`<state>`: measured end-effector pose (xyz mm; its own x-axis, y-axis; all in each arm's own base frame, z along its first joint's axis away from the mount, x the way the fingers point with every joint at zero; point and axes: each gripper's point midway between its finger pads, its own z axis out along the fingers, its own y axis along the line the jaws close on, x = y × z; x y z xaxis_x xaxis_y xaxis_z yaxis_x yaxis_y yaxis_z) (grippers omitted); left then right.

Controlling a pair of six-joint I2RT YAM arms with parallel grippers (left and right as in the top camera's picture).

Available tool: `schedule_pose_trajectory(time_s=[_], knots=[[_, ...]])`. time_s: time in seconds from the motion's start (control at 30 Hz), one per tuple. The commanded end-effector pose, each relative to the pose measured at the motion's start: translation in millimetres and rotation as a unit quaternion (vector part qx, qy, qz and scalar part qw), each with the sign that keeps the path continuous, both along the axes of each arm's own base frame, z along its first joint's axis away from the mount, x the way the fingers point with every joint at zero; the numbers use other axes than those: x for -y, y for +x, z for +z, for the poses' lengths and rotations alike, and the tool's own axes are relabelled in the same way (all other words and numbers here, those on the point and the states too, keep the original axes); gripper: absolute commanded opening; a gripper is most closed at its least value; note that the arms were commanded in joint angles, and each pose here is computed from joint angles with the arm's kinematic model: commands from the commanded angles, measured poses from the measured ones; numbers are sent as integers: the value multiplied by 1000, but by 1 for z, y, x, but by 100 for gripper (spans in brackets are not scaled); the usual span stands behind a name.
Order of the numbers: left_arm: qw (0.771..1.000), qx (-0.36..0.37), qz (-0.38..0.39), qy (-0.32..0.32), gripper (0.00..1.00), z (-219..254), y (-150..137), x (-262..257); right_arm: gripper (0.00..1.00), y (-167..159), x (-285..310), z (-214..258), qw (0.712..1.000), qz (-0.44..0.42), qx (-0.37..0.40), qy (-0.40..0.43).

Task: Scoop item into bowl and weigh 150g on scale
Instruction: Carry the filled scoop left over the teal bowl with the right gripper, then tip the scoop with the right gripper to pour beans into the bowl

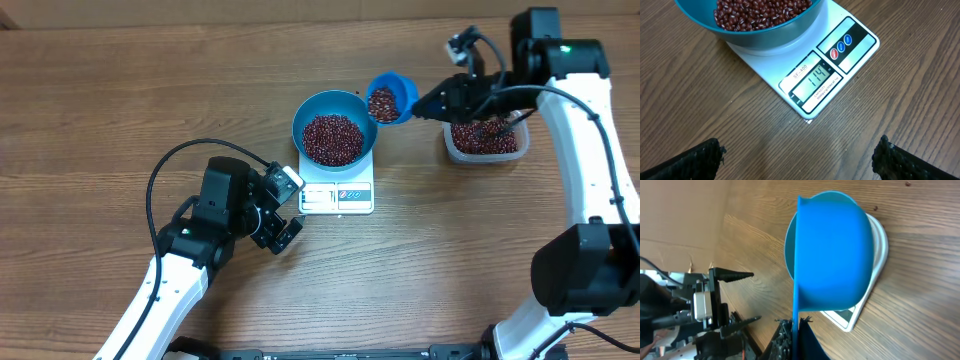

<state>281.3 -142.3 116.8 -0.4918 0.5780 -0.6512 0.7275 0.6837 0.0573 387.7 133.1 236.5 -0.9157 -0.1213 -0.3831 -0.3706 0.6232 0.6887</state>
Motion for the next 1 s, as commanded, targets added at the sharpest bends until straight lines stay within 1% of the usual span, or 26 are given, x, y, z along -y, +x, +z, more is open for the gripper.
schedule_pose_trajectory(time_s=[0.0,0.1,0.27,0.37,0.53,0.73,0.8,0.97], knots=[[1000,-2,-5,6,100,-4,-1,-1,4,0,-17,15,1000,-2,16,-11],[1000,-2,-5,6,99,-4,-1,-1,4,1,-28,11,999,1,21,-33],[1000,-2,-5,6,100,-4,-1,-1,4,-3,-54,7,997,29,42,-57],[1000,-2,-5,6,99,-4,-1,-1,4,-1,-62,-3,993,22,52,-107],[1000,-2,-5,6,100,-4,-1,-1,4,-1,-74,-11,985,23,70,-154],[1000,-2,-5,6,100,-4,-1,-1,4,5,-84,-19,964,11,115,-238],[1000,-2,-5,6,100,-4,-1,-1,4,8,-84,-20,957,-6,125,-261],[1000,-2,-5,6,99,-4,-1,-1,4,15,-83,-18,951,-25,138,-275]])
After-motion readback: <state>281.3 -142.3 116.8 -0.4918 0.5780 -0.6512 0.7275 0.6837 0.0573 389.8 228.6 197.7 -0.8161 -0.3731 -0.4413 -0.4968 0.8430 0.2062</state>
